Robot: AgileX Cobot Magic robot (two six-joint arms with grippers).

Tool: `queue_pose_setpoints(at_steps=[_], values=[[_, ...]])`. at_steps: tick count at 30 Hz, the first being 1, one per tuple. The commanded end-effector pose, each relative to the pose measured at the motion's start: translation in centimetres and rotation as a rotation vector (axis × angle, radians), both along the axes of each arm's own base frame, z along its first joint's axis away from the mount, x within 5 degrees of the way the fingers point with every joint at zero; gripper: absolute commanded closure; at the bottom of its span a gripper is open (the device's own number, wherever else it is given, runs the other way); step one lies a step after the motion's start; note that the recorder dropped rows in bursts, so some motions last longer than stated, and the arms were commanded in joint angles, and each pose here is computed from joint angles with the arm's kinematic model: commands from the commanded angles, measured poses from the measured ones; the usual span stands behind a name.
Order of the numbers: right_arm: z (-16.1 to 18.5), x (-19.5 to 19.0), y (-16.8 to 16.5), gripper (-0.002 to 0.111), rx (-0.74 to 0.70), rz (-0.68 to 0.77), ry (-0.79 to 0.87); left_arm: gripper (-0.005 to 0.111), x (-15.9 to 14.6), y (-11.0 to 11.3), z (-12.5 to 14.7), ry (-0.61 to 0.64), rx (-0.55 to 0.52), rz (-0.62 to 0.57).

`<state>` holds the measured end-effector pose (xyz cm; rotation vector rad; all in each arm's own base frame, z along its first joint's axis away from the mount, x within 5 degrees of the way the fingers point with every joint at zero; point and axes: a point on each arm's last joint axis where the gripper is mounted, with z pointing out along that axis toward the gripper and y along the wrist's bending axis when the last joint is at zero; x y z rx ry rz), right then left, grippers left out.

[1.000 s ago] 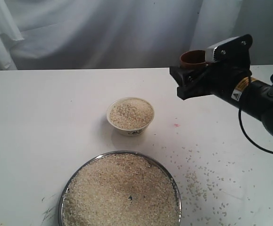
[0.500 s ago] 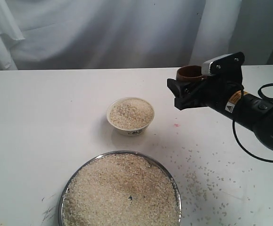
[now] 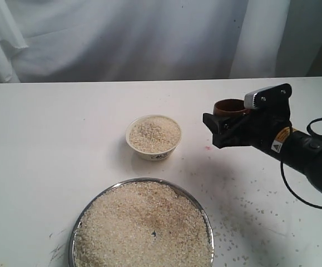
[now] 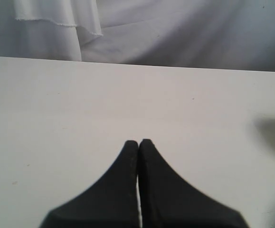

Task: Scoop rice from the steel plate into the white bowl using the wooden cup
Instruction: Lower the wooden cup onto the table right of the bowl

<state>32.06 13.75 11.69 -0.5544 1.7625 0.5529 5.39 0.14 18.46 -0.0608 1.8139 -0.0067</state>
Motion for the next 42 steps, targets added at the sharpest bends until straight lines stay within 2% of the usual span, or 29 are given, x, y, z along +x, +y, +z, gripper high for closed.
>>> queue_pose_setpoints(at_steps=[1,11,18,32,37,42], values=[[-0.7,-0.2,0.1,0.108,0.033,0.035,-0.026,0.107,0.0,0.0,0.0,-0.013,0.001,0.002],[-1.8,-0.2,-0.1,0.108,-0.078,0.049,-0.019,0.107,0.0,0.0,0.0,-0.013,0.001,0.002],[-1.9,-0.7,0.3,0.108,-0.112,0.141,-0.046,0.107,0.0,0.0,0.0,-0.013,0.001,0.002],[-5.1,-1.0,0.4,0.089,-0.063,0.144,0.002,0.107,0.0,0.0,0.0,-0.013,0.001,0.002],[-5.2,-1.1,0.5,0.077,-0.079,0.16,-0.017,0.107,0.0,0.0,0.0,-0.013,0.001,0.002],[-5.2,-0.9,0.3,0.049,-0.075,0.128,-0.013,0.107,0.0,0.0,0.0,-0.013,0.001,0.002]])
